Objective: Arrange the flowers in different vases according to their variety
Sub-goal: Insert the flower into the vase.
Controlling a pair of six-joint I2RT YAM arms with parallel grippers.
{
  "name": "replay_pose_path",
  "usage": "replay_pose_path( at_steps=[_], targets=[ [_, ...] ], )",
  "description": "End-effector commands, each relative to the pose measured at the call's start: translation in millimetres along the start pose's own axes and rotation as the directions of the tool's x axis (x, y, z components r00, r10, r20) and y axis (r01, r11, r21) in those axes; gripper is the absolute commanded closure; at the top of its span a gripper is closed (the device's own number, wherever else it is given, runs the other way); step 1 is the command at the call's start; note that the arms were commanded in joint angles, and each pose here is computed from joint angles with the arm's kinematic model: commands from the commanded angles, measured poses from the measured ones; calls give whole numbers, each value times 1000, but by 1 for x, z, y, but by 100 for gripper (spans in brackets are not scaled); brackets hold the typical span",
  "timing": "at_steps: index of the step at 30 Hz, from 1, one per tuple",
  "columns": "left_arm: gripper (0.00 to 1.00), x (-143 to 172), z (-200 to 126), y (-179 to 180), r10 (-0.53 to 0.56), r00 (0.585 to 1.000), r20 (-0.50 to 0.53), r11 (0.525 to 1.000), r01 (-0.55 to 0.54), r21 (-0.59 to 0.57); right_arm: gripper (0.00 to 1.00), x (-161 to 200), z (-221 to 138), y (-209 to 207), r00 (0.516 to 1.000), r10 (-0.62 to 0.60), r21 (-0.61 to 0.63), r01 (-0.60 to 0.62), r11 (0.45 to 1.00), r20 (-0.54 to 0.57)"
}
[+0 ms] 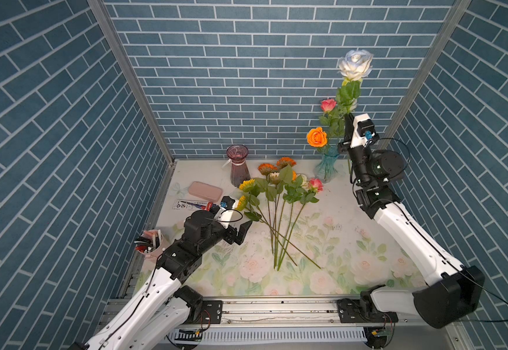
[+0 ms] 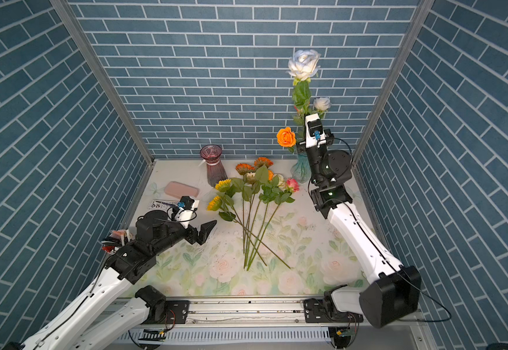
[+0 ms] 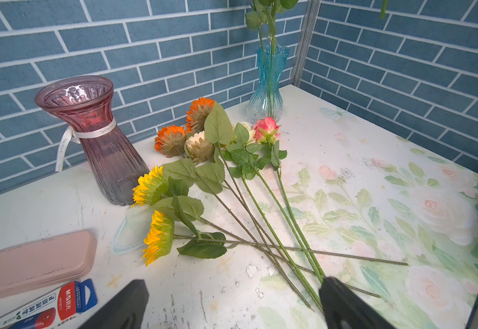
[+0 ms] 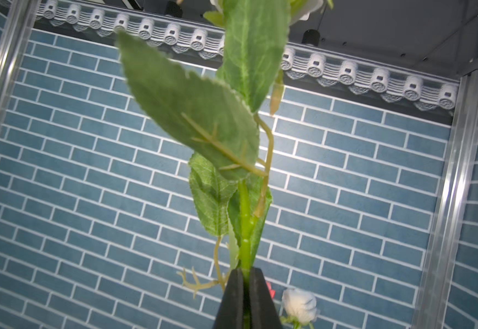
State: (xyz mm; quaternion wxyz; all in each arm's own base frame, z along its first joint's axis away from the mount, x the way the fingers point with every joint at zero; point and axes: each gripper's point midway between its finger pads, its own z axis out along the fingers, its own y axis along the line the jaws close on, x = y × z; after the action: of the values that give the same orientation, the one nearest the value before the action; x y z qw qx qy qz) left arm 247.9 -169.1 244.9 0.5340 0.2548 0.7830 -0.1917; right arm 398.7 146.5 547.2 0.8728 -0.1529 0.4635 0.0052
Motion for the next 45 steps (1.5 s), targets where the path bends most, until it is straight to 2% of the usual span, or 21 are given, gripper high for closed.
replay_pose_path(
  at_steps=[1, 6, 11, 18, 24, 30, 34, 35, 41, 45],
  targets=[
    [0, 0, -1, 0, 15, 1000, 16, 1000, -15, -2, 100, -29, 21, -20, 984, 39, 7, -41, 999, 173],
    [0, 1, -1, 0, 24, 1000, 19, 1000, -24, -5, 100, -4, 53, -29, 961, 125, -76, -109, 991, 248],
    [0, 2, -1, 0, 30, 999, 25, 1000, -30, -6, 100, 38, 75, -35, 940, 211, -128, -183, 975, 267],
    [0, 6, 1, 2, 33, 999, 25, 999, -33, -12, 100, 102, 88, -35, 929, 300, -131, -277, 952, 218],
    [0, 10, 5, 4, 36, 999, 6, 999, -35, -22, 100, 142, 77, -26, 938, 310, -119, -294, 948, 152],
    [0, 12, 7, 3, 35, 999, -5, 999, -35, -18, 100, 182, 59, -19, 961, 275, -73, -274, 959, 13],
    [0, 11, 7, 3, 36, 999, -3, 999, -36, -18, 100, 214, 50, -25, 967, 206, 7, -208, 978, -151],
    [0, 11, 7, 3, 37, 999, -2, 999, -37, -17, 100, 221, 49, -27, 962, 192, 25, -191, 981, -191],
    [0, 11, 7, 3, 37, 999, -3, 999, -37, -12, 83, 243, 46, -29, 921, 128, 28, -126, 992, -367],
    [0, 9, 6, 2, 35, 999, 1, 999, -35, -13, 81, 260, 41, -28, 862, 107, 22, -110, 994, -496]
  ],
)
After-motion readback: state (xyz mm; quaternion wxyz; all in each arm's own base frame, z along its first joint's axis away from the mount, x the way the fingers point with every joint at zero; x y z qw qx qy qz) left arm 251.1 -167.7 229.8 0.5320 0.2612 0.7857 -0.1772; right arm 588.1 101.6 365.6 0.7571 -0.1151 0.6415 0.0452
